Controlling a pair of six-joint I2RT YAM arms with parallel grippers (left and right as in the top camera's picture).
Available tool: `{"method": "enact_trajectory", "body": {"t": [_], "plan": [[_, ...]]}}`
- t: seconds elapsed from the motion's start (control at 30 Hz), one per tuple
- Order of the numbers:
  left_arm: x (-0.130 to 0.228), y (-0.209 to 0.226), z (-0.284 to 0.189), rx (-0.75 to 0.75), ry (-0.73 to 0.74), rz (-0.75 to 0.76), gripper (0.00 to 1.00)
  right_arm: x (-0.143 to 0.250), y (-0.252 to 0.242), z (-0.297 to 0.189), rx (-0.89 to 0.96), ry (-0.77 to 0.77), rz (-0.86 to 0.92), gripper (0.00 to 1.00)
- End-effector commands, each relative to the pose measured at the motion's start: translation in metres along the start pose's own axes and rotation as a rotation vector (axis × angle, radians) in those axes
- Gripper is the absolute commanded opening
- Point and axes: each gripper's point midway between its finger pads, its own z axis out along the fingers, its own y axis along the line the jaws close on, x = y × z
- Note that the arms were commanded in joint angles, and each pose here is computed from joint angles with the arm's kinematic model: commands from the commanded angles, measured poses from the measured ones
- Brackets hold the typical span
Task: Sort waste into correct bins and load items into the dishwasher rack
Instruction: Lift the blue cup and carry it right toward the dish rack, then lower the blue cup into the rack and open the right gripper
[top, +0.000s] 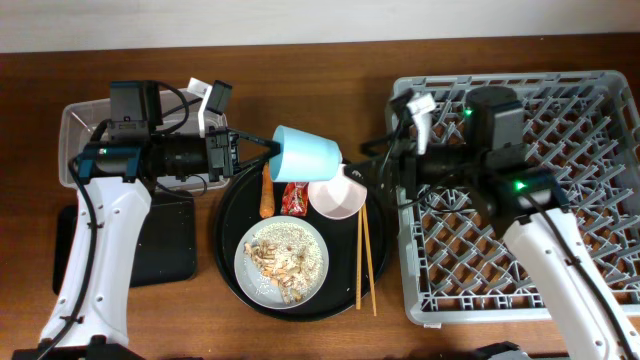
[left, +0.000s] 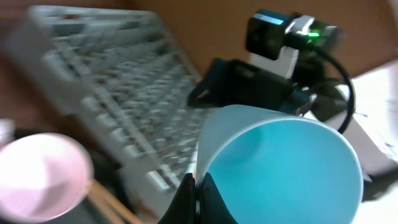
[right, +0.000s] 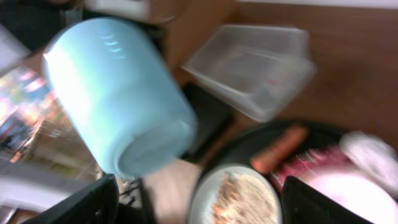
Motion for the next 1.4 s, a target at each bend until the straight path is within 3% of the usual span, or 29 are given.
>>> {"method": "enact_trajectory", "body": {"t": [0.0, 0.27, 0.67, 0.87, 0.9, 0.93, 0.97, 1.0, 1.03, 1.17, 1.27, 1.37], "plan": [[-0.004, -0.035, -0.004, 0.192, -0.015, 0.035, 0.00, -0.004, 0.040, 0.010, -0.177, 0.006, -0.105, 0.84], [-0.004, -0.035, -0.004, 0.192, -0.015, 0.036, 0.00, -0.022, 0.075, 0.015, -0.309, -0.043, -0.240, 0.85], [-0.004, -0.035, -0.004, 0.193, -0.014, 0.036, 0.00, -0.024, 0.082, 0.029, -0.283, -0.054, -0.264, 0.78], [-0.004, -0.035, -0.004, 0.192, -0.014, 0.036, 0.01, -0.024, 0.081, 0.029, -0.281, -0.055, -0.259, 0.63], [-0.004, -0.035, -0.004, 0.193, -0.014, 0.036, 0.04, -0.024, 0.082, 0.029, -0.281, -0.055, -0.253, 0.61], [-0.004, -0.035, -0.004, 0.192, -0.014, 0.036, 0.18, -0.024, 0.081, 0.029, -0.281, -0.055, -0.253, 0.59], [-0.004, -0.035, -0.004, 0.193, -0.014, 0.036, 0.38, -0.024, 0.081, 0.029, -0.281, -0.055, -0.253, 0.59], [-0.004, -0.035, -0.004, 0.192, -0.015, 0.036, 0.83, -0.024, 0.081, 0.029, -0.281, -0.055, -0.253, 0.59], [-0.004, -0.035, -0.004, 0.192, -0.015, 0.036, 0.99, -0.024, 0.081, 0.029, -0.281, -0.055, -0.253, 0.59], [-0.004, -0.027, -0.003, 0.144, -0.013, 0.037, 0.99, -0.030, 0.073, 0.021, -0.237, -0.077, -0.250, 0.58], [-0.004, -0.013, -0.003, 0.068, -0.011, 0.036, 0.99, -0.040, 0.048, 0.002, -0.108, -0.119, -0.207, 0.58], [-0.005, 0.002, -0.007, -0.016, -0.020, 0.032, 0.99, -0.043, 0.003, -0.032, 0.137, -0.161, -0.114, 0.55]]}}
